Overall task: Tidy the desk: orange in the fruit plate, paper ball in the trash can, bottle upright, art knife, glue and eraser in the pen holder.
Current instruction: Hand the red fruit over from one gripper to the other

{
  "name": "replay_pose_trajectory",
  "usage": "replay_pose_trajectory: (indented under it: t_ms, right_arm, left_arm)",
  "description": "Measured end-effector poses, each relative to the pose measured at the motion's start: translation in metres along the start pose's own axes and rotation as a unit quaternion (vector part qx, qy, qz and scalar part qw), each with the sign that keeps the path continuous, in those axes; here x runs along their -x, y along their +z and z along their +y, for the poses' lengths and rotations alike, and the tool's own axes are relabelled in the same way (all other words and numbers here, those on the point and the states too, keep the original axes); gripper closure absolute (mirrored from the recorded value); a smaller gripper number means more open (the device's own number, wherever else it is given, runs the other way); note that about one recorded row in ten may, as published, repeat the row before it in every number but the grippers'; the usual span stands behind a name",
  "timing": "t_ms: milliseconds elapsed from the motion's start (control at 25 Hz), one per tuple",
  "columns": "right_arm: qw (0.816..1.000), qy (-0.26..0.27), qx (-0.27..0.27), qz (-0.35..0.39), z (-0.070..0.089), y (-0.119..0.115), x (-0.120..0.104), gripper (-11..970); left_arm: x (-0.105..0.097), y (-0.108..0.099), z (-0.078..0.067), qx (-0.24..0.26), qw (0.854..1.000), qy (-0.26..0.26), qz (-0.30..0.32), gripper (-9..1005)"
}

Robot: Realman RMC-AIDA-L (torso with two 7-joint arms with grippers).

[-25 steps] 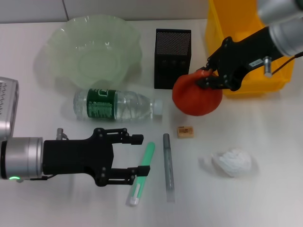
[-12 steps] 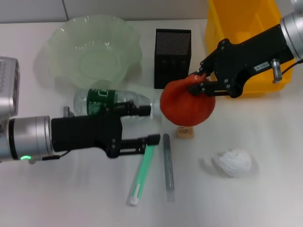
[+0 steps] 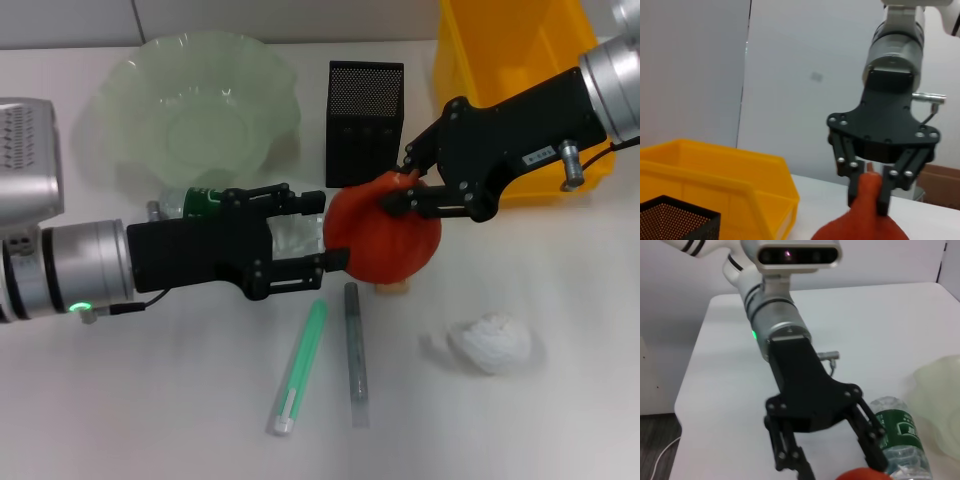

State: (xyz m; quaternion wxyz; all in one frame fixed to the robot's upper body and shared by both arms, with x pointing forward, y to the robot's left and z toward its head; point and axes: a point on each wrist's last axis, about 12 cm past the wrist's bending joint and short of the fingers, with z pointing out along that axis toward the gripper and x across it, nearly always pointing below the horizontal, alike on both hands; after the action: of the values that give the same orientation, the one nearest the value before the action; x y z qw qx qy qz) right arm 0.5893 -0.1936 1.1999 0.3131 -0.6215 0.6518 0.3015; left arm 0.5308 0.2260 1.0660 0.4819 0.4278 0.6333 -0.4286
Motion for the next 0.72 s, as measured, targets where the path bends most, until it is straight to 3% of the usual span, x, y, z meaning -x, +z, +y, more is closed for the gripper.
replay_pose_trajectory:
  t_ms: [720]
  right_arm:
    - [1.0, -0.009, 0.009, -0.024, -0.0004, 0.0049, 0.0034, 795]
  left_arm:
    - [0.004, 0.0076, 0.0058, 0.005, 1.0, 0.013, 0.008, 297]
